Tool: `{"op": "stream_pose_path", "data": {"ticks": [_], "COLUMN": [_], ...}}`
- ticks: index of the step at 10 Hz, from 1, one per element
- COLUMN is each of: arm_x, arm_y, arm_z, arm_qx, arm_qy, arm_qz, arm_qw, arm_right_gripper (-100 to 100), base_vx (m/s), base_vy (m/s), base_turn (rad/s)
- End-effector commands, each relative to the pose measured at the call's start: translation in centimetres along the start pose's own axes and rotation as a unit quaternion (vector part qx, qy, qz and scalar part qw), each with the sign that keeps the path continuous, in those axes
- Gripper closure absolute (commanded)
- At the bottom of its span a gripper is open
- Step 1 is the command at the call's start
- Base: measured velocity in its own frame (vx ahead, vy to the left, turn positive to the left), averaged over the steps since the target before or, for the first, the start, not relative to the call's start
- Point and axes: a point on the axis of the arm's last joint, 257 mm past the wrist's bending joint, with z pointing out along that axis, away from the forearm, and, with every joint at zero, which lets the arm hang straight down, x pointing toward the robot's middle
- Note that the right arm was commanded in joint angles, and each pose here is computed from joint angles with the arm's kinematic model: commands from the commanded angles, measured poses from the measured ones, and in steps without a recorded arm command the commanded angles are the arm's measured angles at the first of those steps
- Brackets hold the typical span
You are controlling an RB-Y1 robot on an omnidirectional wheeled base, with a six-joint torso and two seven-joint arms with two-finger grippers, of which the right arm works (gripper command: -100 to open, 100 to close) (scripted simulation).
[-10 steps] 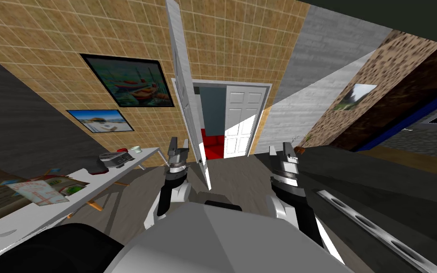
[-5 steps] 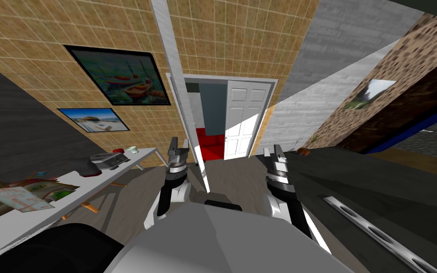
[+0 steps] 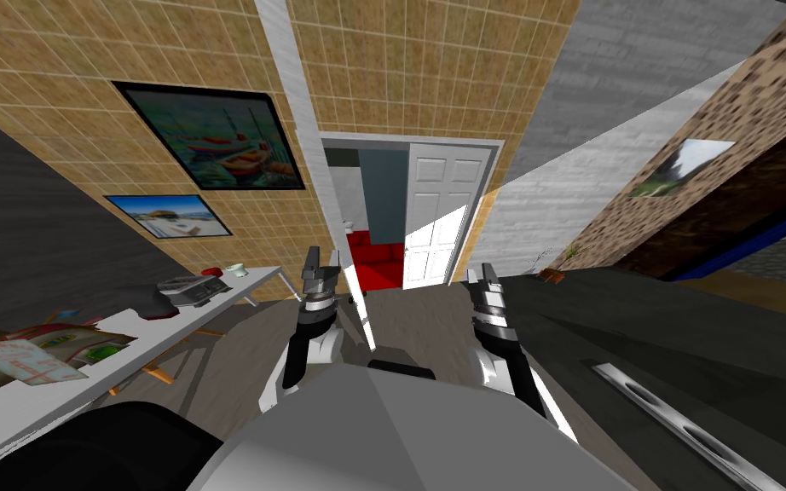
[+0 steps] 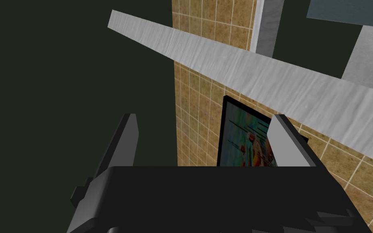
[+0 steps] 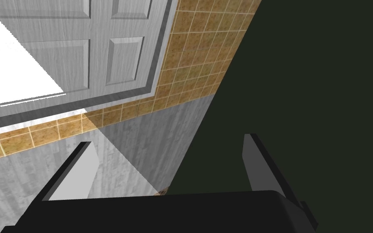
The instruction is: Pull the door open
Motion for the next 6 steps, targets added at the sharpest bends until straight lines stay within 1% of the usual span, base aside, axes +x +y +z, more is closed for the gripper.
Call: {"op": "stream_pose_path", "data": {"ticks": [1, 6], "arm_x": [0.4, 1.5], "arm_y": [-1.0, -4.3], "arm_z": [-0.16, -0.78], "arm_qx": [0.007, 0.03], "arm_qy": [0.004, 0.016], "arm_qz": [0.002, 0.011], "arm_qw": [1.0, 0.9994], "arm_right_gripper": [-100, -100], "base_vx": [0.072, 0.082], "base_vy": [-0.029, -0.037], "base_turn": [0.027, 0.031]}}
